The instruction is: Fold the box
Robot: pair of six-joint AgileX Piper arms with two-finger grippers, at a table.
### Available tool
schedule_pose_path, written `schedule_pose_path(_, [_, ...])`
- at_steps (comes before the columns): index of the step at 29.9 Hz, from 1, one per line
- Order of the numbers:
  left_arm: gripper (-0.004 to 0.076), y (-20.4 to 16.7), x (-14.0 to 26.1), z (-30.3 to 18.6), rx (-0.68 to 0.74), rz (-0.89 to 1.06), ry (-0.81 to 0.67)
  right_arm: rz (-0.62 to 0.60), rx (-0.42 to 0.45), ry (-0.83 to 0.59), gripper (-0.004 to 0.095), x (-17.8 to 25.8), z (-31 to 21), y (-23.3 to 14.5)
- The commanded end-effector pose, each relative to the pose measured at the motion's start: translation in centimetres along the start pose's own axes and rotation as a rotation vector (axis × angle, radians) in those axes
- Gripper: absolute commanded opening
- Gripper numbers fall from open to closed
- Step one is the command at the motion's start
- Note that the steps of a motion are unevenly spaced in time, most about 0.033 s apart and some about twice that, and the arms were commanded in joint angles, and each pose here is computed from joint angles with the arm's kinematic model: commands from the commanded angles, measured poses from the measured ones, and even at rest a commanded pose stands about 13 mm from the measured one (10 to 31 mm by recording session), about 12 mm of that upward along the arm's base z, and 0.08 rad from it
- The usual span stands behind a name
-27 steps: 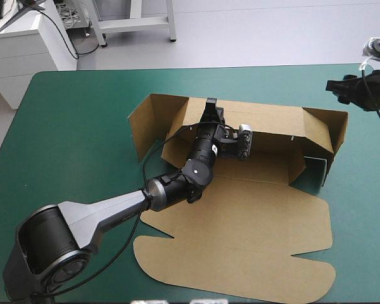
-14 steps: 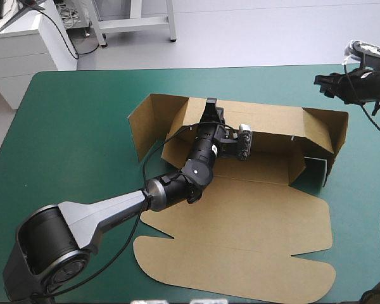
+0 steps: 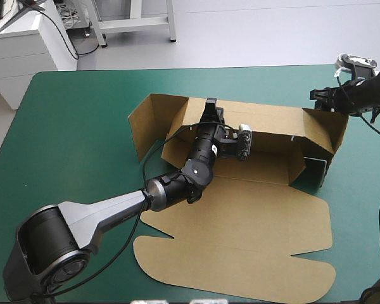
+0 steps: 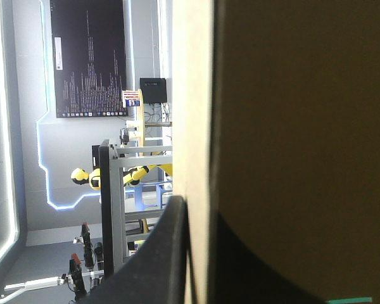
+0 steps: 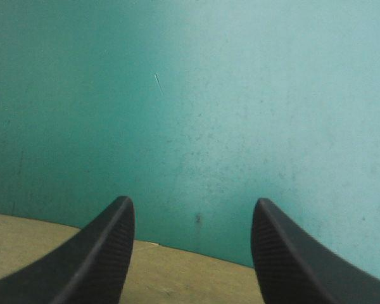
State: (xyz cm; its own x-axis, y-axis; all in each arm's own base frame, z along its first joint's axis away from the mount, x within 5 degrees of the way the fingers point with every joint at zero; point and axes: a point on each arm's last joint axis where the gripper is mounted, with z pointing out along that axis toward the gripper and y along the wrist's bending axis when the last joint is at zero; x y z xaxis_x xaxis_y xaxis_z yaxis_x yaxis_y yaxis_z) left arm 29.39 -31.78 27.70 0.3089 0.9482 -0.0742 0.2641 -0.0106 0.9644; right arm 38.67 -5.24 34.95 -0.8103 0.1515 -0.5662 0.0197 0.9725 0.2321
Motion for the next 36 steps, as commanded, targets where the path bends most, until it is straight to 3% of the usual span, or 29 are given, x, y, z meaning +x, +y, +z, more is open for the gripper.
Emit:
schedule_pose_path(1, [-0.0008, 1.2, -0.1, -0.7, -0.014, -0.06, -0.011, -0.033, -0.014, -0.045, 0.0509, -0.4, -2.9, 0.9])
schedule_pose_path(8, [-0.0008, 1.2, -0.1, -0.7, -0.014, -0.064, -0.011, -0.085, -0.019, -0.023, 0.0509, 0.3, -4.9, 1.5])
schedule_pose_path(16, [-0.0008, 1.4, 0.3, -0.7, -0.038, -0.232, 0.033, -0.098, 0.07, 0.045, 0.0509, 2.8, -4.9, 0.1])
schedule_pose_path(21, [-0.0008, 1.4, 0.3, -0.7, -0.037, -0.25, 0.031, -0.001, 0.004, 0.051, 0.0509, 4.0, -3.9, -1.3])
schedule_pose_path(28, [-0.0008, 1.4, 0.2, -0.7, -0.033, -0.273, 0.023, 0.004, -0.097, 0.074, 0.0509, 5.0, -3.1, -1.5])
schedule_pose_path(36, [-0.0008, 1.5, 0.2, -0.8, -0.034, -0.399, 0.013, 0.059, -0.068, -0.003, 0.0509, 4.3, -3.1, -1.8])
